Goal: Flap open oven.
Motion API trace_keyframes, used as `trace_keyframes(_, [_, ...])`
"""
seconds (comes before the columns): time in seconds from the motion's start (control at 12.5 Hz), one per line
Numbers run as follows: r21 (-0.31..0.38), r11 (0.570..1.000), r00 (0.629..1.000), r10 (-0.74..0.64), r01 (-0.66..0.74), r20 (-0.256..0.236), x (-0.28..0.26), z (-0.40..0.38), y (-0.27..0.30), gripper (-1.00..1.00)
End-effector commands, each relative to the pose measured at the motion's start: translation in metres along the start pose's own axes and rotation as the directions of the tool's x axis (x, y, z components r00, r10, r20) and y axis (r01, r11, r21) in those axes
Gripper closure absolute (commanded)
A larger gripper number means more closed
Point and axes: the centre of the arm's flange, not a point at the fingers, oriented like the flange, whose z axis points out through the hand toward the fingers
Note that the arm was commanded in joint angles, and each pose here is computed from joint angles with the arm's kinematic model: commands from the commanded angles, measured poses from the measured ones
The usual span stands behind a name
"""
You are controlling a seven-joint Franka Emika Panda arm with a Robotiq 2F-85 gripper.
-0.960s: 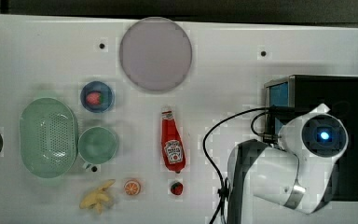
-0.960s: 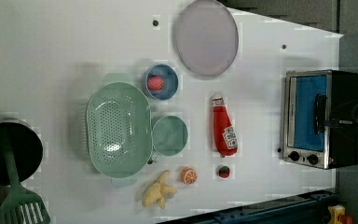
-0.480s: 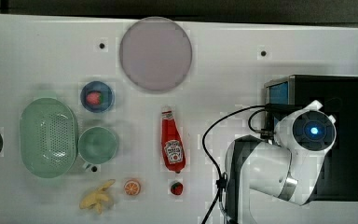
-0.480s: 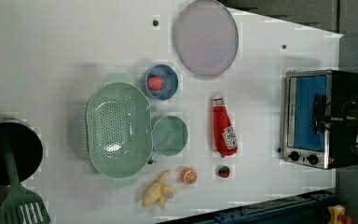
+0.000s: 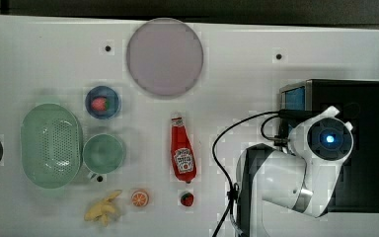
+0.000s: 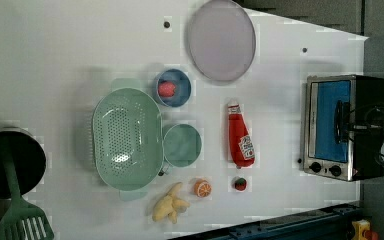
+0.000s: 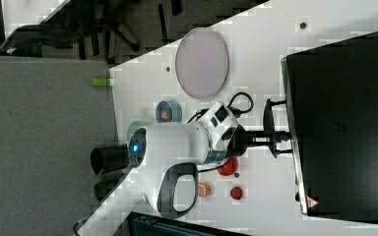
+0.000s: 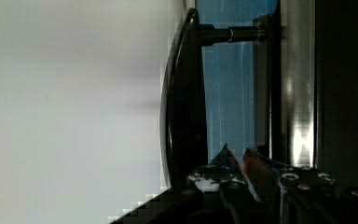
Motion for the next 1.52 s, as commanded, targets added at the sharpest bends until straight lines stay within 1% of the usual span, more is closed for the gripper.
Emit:
trace_keyframes(0.08, [-0.001, 0.995, 0.995, -0.095, 0.095, 0.000, 0.010, 0.000, -0.066, 0.65])
trace_keyframes(0.16, [-0.029, 0.995, 0.995, -0.095, 0.095, 0.008, 0.011, 0.001, -0.080, 0.65])
trace_keyframes(0.48, [-0.152, 0.988, 1.000, -0.019, 0.022, 0.021, 0.013, 0.014, -0.131, 0.65])
trace_keyframes(0.88, [-0.278, 0.958, 0.998, -0.056, 0.064, 0.034, 0.013, 0.055, -0.196, 0.65])
trace_keyframes(1.04, [-0.335, 0.939, 0.997, -0.069, 0.073, 0.025, 0.009, 0.074, -0.217, 0.65])
trace_keyframes(1.28, [-0.411, 0.910, 0.998, -0.058, 0.052, -0.003, 0.006, 0.103, -0.245, 0.65])
trace_keyframes(1.36, [-0.428, 0.903, 0.999, -0.048, 0.040, -0.007, 0.005, 0.114, -0.252, 0.65])
trace_keyframes(1.52, [-0.438, 0.898, 0.999, -0.053, 0.047, -0.003, 0.005, 0.130, -0.266, 0.65])
